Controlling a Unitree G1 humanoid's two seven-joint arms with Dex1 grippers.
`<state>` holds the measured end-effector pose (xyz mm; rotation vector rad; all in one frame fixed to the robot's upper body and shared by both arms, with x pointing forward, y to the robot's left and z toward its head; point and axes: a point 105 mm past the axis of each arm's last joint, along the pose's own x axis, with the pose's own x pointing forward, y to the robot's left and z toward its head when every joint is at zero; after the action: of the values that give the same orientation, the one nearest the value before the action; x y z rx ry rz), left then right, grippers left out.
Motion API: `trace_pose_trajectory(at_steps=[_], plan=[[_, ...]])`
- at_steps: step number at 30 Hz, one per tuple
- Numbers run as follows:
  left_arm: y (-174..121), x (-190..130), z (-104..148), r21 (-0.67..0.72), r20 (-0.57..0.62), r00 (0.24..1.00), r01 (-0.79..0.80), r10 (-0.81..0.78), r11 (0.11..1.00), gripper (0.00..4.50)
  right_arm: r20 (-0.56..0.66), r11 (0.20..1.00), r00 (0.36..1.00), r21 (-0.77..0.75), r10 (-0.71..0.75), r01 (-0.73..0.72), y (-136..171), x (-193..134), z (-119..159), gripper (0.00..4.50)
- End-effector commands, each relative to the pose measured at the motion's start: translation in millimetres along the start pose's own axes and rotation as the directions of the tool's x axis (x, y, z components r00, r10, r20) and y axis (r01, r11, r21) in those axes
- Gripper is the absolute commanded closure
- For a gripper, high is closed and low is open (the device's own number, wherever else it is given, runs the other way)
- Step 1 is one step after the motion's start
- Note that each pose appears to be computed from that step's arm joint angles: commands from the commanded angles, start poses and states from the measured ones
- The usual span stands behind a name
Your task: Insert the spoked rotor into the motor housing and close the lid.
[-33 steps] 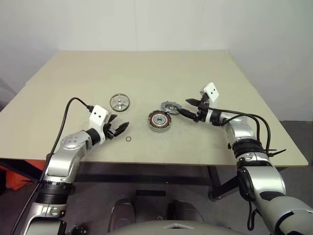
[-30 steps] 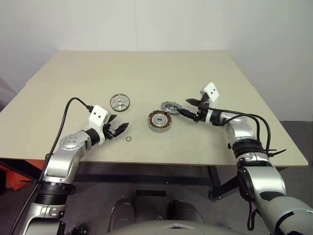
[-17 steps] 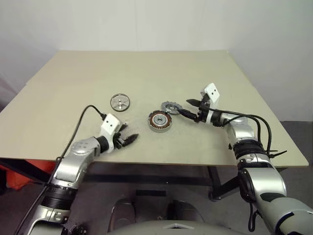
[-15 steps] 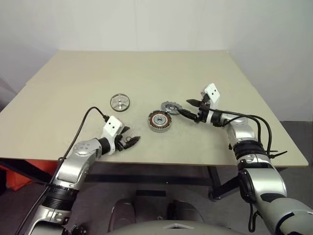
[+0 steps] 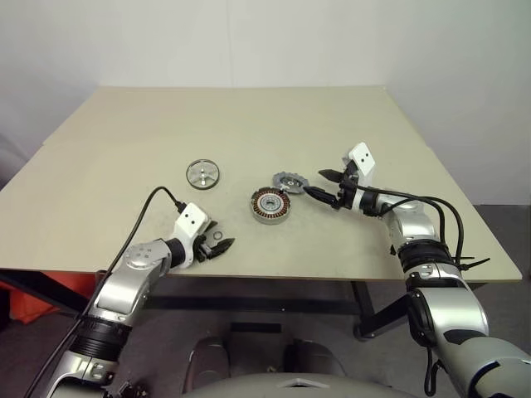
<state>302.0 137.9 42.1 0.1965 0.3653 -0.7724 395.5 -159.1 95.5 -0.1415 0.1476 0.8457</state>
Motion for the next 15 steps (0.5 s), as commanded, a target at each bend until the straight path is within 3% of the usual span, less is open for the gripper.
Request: trace_pose_trajectory(at_steps=[1, 9, 15], plan=[[-3, -3, -12, 0.016, -0.046, 0.999, 0.015, -0.014, 1.000, 0.93, 0.058, 0.999, 0.998, -0.034, -0.010, 0.012, -5, -1, 20, 0.66], [12, -8, -22, 0.071, -0.058, 0.997, -0.045, 0.049, 0.996, 0.93, 0.060, 0.999, 0.998, -0.034, -0.015, 0.017, -5, -1, 20, 0.66], [17, -2, -23, 0.098, 0.004, 0.995, -0.096, 0.096, 0.991, 0.93, 0.060, 0.999, 0.998, -0.035, -0.017, 0.019, -6, 1, 21, 0.66]])
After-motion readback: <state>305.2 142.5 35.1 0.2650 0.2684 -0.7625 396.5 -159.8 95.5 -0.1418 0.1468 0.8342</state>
